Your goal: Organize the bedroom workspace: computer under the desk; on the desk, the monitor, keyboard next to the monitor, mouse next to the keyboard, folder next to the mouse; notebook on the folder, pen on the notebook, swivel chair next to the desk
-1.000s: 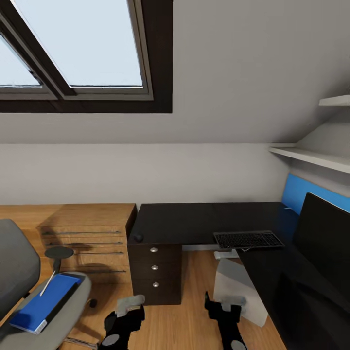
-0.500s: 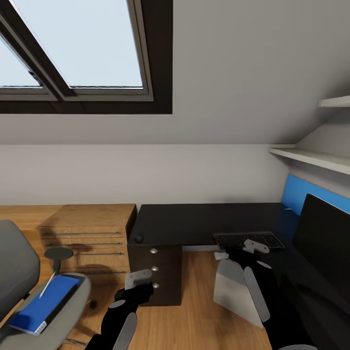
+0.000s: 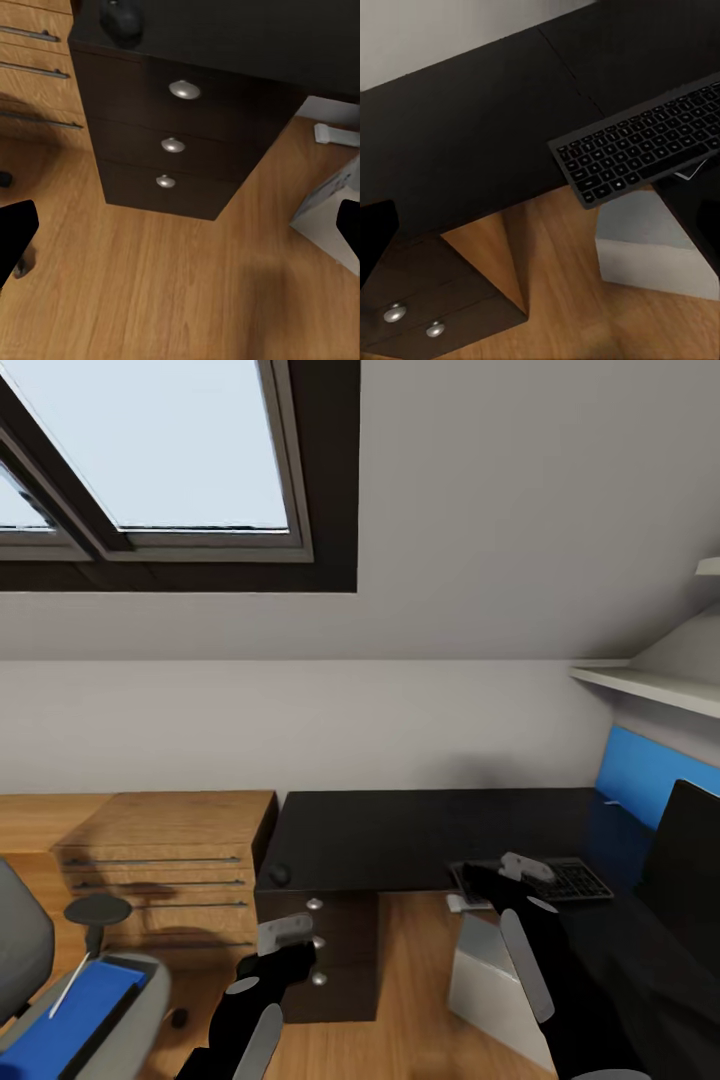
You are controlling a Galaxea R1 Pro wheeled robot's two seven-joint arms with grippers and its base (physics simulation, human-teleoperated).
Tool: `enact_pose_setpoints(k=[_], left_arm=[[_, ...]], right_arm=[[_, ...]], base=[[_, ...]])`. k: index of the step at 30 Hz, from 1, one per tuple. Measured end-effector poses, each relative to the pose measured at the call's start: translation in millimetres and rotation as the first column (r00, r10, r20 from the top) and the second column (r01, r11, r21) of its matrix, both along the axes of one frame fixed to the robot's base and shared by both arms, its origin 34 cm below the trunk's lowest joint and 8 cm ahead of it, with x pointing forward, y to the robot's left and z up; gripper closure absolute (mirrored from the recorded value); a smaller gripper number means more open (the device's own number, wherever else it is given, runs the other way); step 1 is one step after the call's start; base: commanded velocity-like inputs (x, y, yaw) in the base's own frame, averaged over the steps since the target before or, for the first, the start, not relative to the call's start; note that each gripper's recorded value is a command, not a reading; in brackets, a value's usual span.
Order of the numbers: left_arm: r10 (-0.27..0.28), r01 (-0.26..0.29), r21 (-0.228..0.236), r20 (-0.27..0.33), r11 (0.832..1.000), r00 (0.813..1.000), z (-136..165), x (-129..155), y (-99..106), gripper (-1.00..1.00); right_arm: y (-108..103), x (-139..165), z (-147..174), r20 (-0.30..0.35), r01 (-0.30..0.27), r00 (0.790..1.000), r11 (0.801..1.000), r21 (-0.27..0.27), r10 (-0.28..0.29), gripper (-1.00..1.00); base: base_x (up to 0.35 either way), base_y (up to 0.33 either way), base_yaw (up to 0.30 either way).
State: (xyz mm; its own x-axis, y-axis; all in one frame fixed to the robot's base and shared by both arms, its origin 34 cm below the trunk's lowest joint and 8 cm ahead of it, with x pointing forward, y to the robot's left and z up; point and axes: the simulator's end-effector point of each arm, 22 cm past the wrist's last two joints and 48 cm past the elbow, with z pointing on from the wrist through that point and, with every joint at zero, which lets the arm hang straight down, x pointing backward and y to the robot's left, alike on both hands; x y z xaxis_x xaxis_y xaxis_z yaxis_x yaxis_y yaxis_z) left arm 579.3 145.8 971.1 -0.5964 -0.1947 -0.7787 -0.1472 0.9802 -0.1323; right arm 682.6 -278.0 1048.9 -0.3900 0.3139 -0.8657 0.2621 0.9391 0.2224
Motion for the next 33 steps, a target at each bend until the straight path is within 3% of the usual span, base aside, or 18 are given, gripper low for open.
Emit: enact_pose_setpoints(k=[9,10,14,33], left_arm=[[-0.001,0.001,0.000,0.002,1.000,1.000,0.9,0.2,-0.8,-1.00],[-0.035,0.035,-0.001,0.043,0.999,0.998,16.3,2.2,-16.6,-1.00],[-0.055,0.055,-0.001,0.064,0.998,0.996,24.7,2.8,-25.3,-1.00],[-0.060,0.060,0.003,0.071,0.998,0.996,27.4,3.2,-26.1,-1.00]], right_arm=[[-2.5,-0.1,0.0,0.000,0.003,1.000,1.000,-0.003,-0.003,-1.00],[-6.4,1.1,3.2,0.018,0.016,1.000,1.000,-0.003,-0.016,-1.00],[-9.0,2.8,6.6,0.038,0.028,0.999,1.000,-0.002,-0.028,-1.00],[-11.9,3.6,9.8,0.052,0.035,0.998,0.999,-0.002,-0.035,-1.00]], base=[[0.328,0.090,0.000],[0.328,0.082,0.000],[0.328,0.085,0.000],[0.328,-0.005,0.000]])
